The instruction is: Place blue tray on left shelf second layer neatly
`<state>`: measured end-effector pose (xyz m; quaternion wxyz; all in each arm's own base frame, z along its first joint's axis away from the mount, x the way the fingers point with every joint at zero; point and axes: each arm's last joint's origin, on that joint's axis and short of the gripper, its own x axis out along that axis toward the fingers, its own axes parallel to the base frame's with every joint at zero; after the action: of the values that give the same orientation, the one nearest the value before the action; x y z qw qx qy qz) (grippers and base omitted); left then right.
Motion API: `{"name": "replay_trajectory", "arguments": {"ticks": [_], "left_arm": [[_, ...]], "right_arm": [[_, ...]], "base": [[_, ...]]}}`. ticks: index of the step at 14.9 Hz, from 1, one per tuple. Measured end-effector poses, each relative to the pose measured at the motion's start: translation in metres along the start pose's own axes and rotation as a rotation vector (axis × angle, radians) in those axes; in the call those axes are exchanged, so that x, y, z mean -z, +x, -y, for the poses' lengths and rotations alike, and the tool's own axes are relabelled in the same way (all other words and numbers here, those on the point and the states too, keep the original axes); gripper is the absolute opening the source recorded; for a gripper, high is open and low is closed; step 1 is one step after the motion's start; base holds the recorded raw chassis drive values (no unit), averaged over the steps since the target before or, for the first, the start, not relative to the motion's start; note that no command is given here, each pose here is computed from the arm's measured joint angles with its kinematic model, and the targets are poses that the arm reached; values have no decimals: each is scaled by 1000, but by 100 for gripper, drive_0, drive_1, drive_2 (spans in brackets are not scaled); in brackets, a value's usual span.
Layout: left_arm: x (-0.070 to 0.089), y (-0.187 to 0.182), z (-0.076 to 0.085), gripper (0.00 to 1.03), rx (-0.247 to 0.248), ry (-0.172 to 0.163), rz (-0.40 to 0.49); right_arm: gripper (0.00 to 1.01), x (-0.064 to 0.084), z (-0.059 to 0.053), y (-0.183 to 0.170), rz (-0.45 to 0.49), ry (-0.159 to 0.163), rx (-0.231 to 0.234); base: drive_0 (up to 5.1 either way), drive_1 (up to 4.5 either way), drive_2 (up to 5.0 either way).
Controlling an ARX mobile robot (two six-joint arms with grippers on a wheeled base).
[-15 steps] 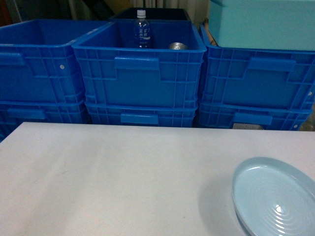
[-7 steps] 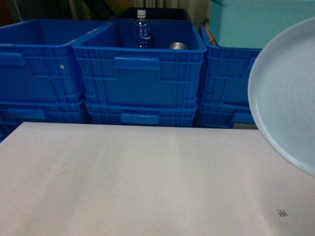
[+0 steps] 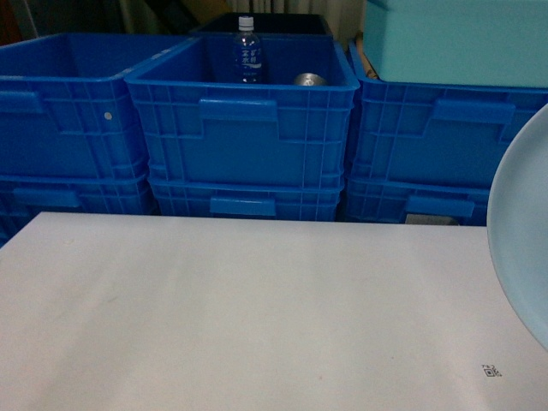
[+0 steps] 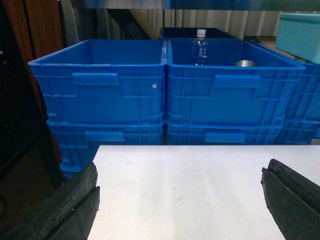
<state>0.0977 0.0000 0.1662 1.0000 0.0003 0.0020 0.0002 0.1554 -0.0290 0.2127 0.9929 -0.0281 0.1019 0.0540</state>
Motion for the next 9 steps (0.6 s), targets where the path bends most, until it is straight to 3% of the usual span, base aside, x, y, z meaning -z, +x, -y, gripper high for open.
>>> {"name": "replay_trajectory", "arguments": {"ticks": [2,6,9], "left_arm": [[0,0,0,98,0,0,0],[0,0,0,98,0,0,0],[0,0,0,98,0,0,0]], "right_arm": [[2,-4,-8,2,28,-14,-4],[2,-7,-38,7,26,-21,-27],[2,-6,-46,11,24,-24,-18]], "base": [[0,0,0],[0,0,0],[0,0,0]]}}
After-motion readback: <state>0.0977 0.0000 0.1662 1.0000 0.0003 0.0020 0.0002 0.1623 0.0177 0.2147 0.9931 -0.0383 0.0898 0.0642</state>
